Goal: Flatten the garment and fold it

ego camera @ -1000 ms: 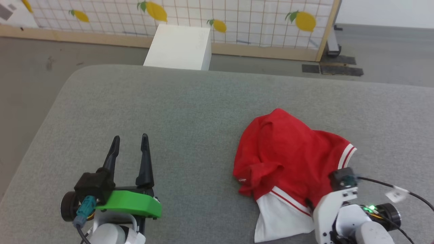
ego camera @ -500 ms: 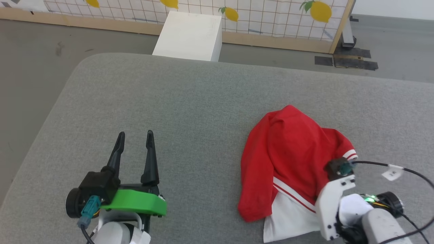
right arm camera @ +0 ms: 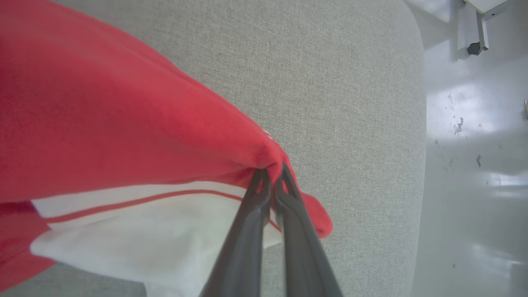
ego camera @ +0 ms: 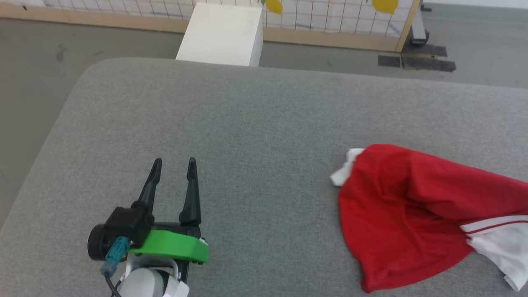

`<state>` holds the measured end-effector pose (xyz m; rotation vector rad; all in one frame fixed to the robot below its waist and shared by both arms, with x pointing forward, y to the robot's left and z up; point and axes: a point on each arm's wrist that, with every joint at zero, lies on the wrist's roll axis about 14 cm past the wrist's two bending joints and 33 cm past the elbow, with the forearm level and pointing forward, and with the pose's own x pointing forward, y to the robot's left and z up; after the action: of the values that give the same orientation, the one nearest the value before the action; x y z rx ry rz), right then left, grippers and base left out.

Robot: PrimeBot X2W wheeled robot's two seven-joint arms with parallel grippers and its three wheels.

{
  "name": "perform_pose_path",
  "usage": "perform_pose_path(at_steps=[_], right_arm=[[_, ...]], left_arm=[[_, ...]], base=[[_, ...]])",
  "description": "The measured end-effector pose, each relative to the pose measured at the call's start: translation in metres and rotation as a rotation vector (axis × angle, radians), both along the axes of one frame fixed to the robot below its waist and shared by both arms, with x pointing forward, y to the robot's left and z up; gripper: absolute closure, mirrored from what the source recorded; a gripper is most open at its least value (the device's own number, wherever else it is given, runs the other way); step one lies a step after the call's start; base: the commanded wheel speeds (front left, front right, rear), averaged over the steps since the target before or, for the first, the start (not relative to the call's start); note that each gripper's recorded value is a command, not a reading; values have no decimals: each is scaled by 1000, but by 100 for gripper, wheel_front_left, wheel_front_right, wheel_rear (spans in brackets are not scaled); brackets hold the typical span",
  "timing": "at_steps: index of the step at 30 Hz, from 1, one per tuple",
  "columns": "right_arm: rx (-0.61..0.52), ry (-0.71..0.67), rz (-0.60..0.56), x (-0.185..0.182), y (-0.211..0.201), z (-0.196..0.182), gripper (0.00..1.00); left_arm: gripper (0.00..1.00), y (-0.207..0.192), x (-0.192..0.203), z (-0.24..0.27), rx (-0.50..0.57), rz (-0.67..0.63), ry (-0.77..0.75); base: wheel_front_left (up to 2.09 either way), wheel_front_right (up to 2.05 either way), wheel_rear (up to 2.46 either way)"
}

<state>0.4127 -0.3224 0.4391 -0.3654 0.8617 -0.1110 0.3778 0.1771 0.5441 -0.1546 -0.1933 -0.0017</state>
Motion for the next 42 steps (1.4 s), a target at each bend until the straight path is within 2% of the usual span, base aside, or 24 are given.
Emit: perform_pose_path(at_steps=[3,4,5,10,14,16,19,21,23,27,32,35,39,42], right_arm=[[-1,44,-44,-3,-10,-19,99],[18,53,-58,-4,-10,-26,87],[40,50,-67,-4,-6,-31,0],[163,-134,-83,17,12,-13,0],[352,-424,-116,34,29,35,0],[407,-584,-97,37,36,69,0],[481,-768,-94,27,44,102,0],[504,-834,-104,12,46,108,0],[529,-864,-137,-6,46,103,0],[548,-840,-201,-41,44,81,0],[535,-839,-248,-63,34,75,0],[529,-842,-276,-70,27,73,0],[520,-829,-315,-77,18,66,0],[516,-822,-349,-82,10,60,0]], left_arm=[[0,0,5,-4,3,2,11],[0,1,5,-5,4,5,14],[0,2,5,-6,4,7,18],[0,3,3,-8,2,7,24],[0,2,0,-3,-2,4,10],[0,-1,-1,-1,-12,-6,2],[0,-6,-2,-1,-28,-26,3],[0,-10,-1,-2,-49,-38,6],[0,-16,-1,-3,-84,-55,12],[0,-44,4,-18,-162,-142,91],[0,-118,30,-21,-206,-380,261],[0,-166,38,-32,-166,-525,429],[0,-216,35,-56,-7,-676,645],[0,-233,24,-89,157,-721,821]], base=[[0,0,0],[0,0,0],[0,0,0],[0,0,0],[0,0,0],[0,0,0],[0,0,0],[0,0,0],[0,0,0],[0,0,0],[0,0,0],[0,0,0],[0,0,0],[0,0,0]])
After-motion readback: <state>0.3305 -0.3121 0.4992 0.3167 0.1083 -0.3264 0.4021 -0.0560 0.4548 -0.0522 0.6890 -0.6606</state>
